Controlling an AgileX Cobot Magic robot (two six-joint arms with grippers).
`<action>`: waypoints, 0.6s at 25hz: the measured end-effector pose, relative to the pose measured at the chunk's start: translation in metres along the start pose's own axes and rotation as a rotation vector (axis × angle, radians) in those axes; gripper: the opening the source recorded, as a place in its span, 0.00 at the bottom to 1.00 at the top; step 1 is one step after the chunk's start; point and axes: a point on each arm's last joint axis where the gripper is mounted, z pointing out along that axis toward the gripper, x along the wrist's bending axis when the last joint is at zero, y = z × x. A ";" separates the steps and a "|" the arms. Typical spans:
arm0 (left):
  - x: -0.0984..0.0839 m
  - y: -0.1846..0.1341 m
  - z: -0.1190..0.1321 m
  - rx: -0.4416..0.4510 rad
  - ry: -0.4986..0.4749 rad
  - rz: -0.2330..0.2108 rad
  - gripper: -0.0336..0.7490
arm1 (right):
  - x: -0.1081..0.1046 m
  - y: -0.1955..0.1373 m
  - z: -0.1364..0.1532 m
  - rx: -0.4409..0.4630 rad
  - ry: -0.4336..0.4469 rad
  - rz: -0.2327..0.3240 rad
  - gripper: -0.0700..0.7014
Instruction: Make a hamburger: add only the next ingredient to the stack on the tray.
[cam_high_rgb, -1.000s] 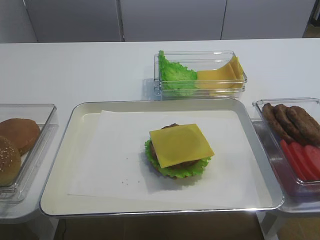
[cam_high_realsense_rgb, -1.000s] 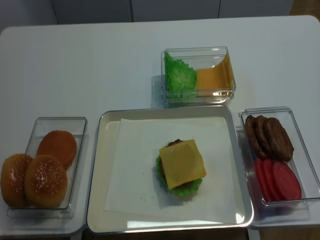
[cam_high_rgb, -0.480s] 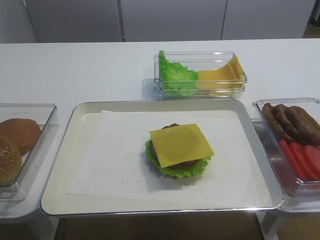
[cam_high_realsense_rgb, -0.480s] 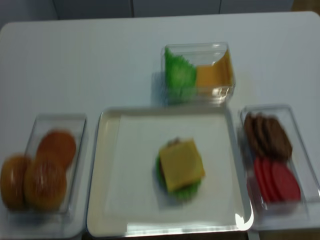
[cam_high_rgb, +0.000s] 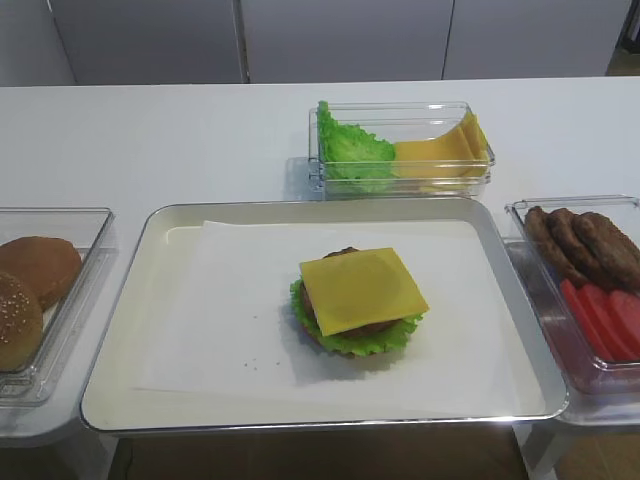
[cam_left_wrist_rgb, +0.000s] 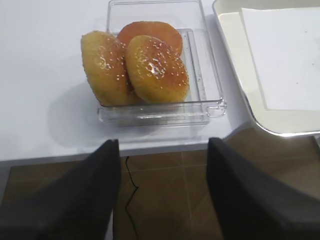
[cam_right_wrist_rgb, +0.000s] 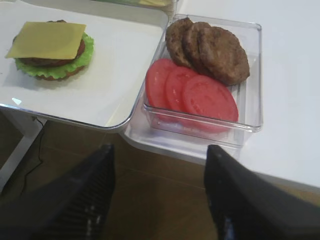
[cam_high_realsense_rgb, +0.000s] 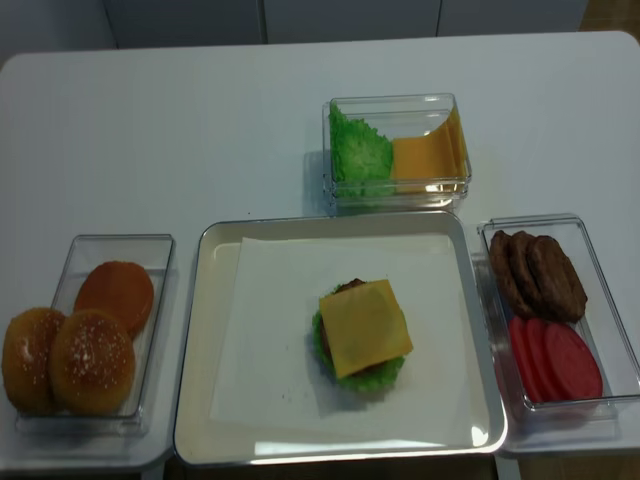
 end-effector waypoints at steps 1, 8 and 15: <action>0.000 0.000 0.000 0.000 0.000 0.000 0.57 | 0.000 0.000 0.001 0.000 0.000 -0.002 0.67; 0.000 0.000 0.000 0.000 0.000 0.000 0.57 | 0.000 0.000 0.002 -0.010 -0.001 -0.007 0.67; 0.000 0.000 0.000 0.000 0.000 0.000 0.57 | 0.000 0.001 0.002 -0.013 -0.030 -0.002 0.67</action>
